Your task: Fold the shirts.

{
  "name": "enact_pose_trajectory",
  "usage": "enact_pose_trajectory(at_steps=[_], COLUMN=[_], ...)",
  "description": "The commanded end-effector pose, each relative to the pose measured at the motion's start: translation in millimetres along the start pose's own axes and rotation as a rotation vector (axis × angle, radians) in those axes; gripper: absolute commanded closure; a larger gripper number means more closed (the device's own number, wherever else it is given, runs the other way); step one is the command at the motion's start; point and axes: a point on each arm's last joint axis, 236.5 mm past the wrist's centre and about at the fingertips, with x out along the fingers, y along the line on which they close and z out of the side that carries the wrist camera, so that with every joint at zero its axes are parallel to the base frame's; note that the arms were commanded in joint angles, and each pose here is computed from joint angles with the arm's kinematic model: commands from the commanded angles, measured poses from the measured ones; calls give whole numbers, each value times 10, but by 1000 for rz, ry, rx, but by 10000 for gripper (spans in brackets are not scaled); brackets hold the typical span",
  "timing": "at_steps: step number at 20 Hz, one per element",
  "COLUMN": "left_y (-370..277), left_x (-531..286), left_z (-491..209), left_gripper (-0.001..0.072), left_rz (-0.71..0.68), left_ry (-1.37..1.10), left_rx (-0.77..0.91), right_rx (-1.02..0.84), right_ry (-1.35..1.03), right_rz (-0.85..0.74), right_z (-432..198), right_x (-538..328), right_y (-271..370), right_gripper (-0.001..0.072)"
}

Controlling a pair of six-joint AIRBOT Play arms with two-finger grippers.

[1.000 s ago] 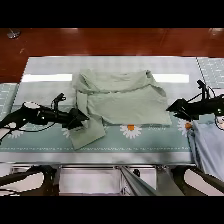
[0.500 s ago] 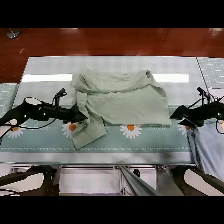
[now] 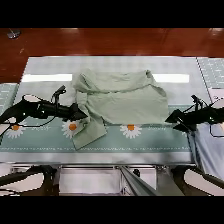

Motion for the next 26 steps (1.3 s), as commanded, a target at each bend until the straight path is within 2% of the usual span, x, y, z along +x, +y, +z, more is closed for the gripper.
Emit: enact_pose_trajectory(at_steps=[1, 4, 5, 6, 7, 10, 12, 14, 16, 19, 21, 23, 26], left_y=[-8, -9, -9, -10, -13, -264, -733, -1317, -1859, -2632, -3069, -3372, -3474], left_x=[-4, -5, -5, -5, -13, -159, -486, -1018, -1672, -2725, -3361, -3907, -4520], left_z=[2, 2, 2, 3, 15, 254, 610, 978, 1222, 1231, 1002, 677, 188], left_gripper=[685, 685, 685, 685, 685, 685, 685, 685, 685, 685, 686, 686, 686], left_rz=[-2, -3, -3, -3, -3, -58, -151, -216, -223, -212, -171, -92, 170], left_ry=[0, 0, 0, 0, -3, -52, -143, -282, -436, -672, -828, -983, -1208], left_rx=[2, 1, 1, 2, 2, 36, 112, 239, 367, 544, 679, 773, 822], right_rx=[51, -18, -52, -84, -126, -218, -318, -436, -561, -748, -823, -860, -896], right_ry=[-75, -49, -42, -34, -31, -106, -189, -322, -491, -735, -889, -1014, -1178], right_rz=[155, 157, 151, 144, 139, 173, 211, 238, 275, 304, 331, 273, 209], right_z=[326, 408, 423, 426, 436, 718, 955, 1147, 1183, 827, 423, 34, -621], right_x=[83, 169, 199, 220, 210, -149, -676, -1395, -2229, -3407, -3981, -4372, -4827], right_y=[339, 591, 678, 750, 831, 1186, 1604, 2087, 2586, 3129, 3303, 3227, 3052], right_gripper=[95, 101, 214, 505, 681, 682, 682, 682, 682, 682, 682, 682, 681])
